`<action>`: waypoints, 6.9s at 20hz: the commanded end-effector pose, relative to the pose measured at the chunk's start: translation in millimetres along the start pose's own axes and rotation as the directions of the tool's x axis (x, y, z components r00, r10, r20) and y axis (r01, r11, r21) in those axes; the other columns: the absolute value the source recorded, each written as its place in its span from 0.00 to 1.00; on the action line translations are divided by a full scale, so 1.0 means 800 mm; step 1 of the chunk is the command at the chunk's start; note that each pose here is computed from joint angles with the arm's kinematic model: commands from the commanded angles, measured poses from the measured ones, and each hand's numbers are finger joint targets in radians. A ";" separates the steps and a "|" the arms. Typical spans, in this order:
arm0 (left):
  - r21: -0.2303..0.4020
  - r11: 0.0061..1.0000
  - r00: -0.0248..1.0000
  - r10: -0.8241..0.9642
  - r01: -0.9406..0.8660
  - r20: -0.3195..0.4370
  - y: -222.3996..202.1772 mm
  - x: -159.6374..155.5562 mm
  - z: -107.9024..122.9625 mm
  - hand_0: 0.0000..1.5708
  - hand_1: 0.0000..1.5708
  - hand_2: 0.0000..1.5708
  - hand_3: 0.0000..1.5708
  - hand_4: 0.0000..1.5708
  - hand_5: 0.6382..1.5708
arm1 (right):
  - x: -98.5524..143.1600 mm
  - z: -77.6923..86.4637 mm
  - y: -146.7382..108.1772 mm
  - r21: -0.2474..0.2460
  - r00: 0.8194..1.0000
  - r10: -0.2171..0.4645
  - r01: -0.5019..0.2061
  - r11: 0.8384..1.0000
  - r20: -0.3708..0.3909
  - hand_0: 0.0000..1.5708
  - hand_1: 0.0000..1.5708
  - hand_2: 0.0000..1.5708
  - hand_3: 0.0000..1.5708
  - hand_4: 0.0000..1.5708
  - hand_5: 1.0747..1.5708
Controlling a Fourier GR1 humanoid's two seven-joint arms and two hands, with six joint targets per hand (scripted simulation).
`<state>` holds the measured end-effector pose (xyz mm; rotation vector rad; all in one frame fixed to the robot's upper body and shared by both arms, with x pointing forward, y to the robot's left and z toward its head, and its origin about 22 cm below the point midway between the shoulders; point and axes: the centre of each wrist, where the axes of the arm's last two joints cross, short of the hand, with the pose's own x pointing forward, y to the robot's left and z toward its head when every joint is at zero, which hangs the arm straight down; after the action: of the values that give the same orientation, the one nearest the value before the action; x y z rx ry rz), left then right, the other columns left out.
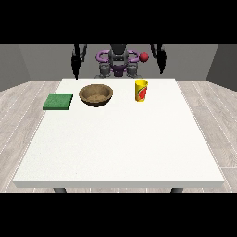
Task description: Pick the cup and pour the ball into the bowl, then pick the bowl and place it on the pad
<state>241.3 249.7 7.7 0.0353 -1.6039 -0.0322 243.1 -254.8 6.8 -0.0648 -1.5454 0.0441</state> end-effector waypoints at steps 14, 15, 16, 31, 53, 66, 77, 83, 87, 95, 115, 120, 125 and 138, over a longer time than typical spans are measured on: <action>0.048 0.987 0.963 0.161 -0.154 -0.215 -0.017 0.055 0.063 0.00 0.00 0.00 0.00 0.00 0.98 | 0.053 0.079 0.021 -0.008 0.961 -0.212 0.214 0.977 -0.176 0.00 0.00 0.00 0.00 0.34 1.00; 0.014 0.987 0.968 0.158 -0.158 -0.195 0.004 0.047 0.086 0.00 0.00 0.00 0.00 0.00 0.98 | 0.063 0.076 0.007 -0.020 0.968 -0.195 0.195 0.981 -0.157 0.00 0.00 0.00 0.00 0.33 1.00; 0.022 0.988 0.976 0.152 -0.150 -0.153 -0.029 0.051 0.086 0.00 0.00 0.00 0.00 0.00 0.98 | 0.050 0.096 -0.003 -0.029 0.970 -0.201 0.199 0.980 -0.139 0.00 0.00 0.00 0.00 0.33 1.00; 0.028 0.999 0.965 0.019 -0.027 0.263 -0.060 -0.001 0.025 0.00 0.00 0.00 0.00 0.00 0.93 | 0.001 0.063 -0.034 0.064 0.956 -0.202 0.193 0.979 0.213 0.00 0.00 0.00 0.00 0.22 1.00; 0.176 0.981 0.946 -0.135 0.085 0.295 -0.034 -0.089 -0.075 0.00 0.00 0.00 0.00 0.00 0.91 | -0.017 0.018 -0.130 0.107 0.938 -0.183 0.158 0.982 0.295 0.00 0.00 0.00 0.00 0.16 1.00; 0.283 0.912 0.894 -0.370 0.298 0.252 -0.034 -0.132 -0.073 0.83 0.83 1.00 1.00 0.77 0.98 | -0.003 0.026 -0.205 0.139 0.916 -0.200 0.160 0.977 0.347 0.00 0.00 0.00 0.00 0.20 1.00; 0.252 0.598 0.580 -0.801 0.761 0.149 -0.074 -0.071 -0.143 0.84 0.84 1.00 1.00 0.79 0.98 | 0.006 -0.002 -0.190 0.066 0.976 -0.164 0.156 0.985 0.141 0.00 0.00 0.00 0.00 0.36 1.00; 0.192 0.398 0.379 -0.916 0.897 0.129 -0.129 -0.040 -0.175 0.84 0.84 1.00 1.00 0.76 0.99 | -0.002 -0.007 -0.203 0.036 0.985 -0.146 0.143 0.989 0.087 0.00 0.00 0.00 0.00 0.40 0.99; 0.159 0.172 0.155 -0.981 0.972 0.114 -0.131 -0.034 -0.186 0.78 0.78 1.00 0.93 0.73 1.00 | -0.003 -0.012 -0.201 0.014 0.987 -0.153 0.152 0.988 0.054 0.00 0.00 0.00 0.00 0.41 0.99; 0.176 -0.035 -0.047 -0.997 0.984 0.064 -0.233 0.008 -0.184 0.50 0.50 1.00 0.77 0.64 1.00 | -0.019 -0.020 -0.204 0.042 0.984 -0.174 0.173 0.984 0.035 0.00 0.00 0.00 0.00 0.42 0.99; 0.112 0.102 0.086 -0.986 0.988 0.144 -0.225 0.015 -0.142 0.00 0.00 1.00 0.76 0.73 0.99 | -0.043 -0.028 -0.159 0.003 0.981 -0.192 0.192 0.981 -0.040 0.00 0.00 0.00 0.00 0.45 1.00; 0.215 0.563 0.548 -0.826 0.798 0.131 -0.197 0.047 -0.148 0.70 0.70 0.83 0.63 0.81 1.00 | -0.037 -0.038 -0.151 -0.031 0.976 -0.218 0.218 0.975 0.000 0.00 0.00 0.00 0.00 0.46 1.00; 0.211 0.923 0.909 -0.363 0.321 0.204 -0.197 0.147 -0.154 0.00 0.00 0.00 0.00 0.34 0.97 | -0.026 -0.058 -0.139 -0.026 0.969 -0.243 0.244 0.969 0.030 0.00 0.00 0.00 0.00 0.44 1.00; -0.110 0.994 0.943 0.035 0.002 0.332 0.068 0.240 -0.177 0.00 0.00 0.00 0.00 0.22 0.92 | -0.051 -0.050 -0.090 -0.179 0.956 -0.275 0.289 0.940 0.097 0.00 0.00 0.00 0.00 0.00 1.00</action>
<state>377.3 236.2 177.4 -0.0007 -1.8842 -0.1219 278.3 -350.3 -23.5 0.0092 -1.6073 -0.3133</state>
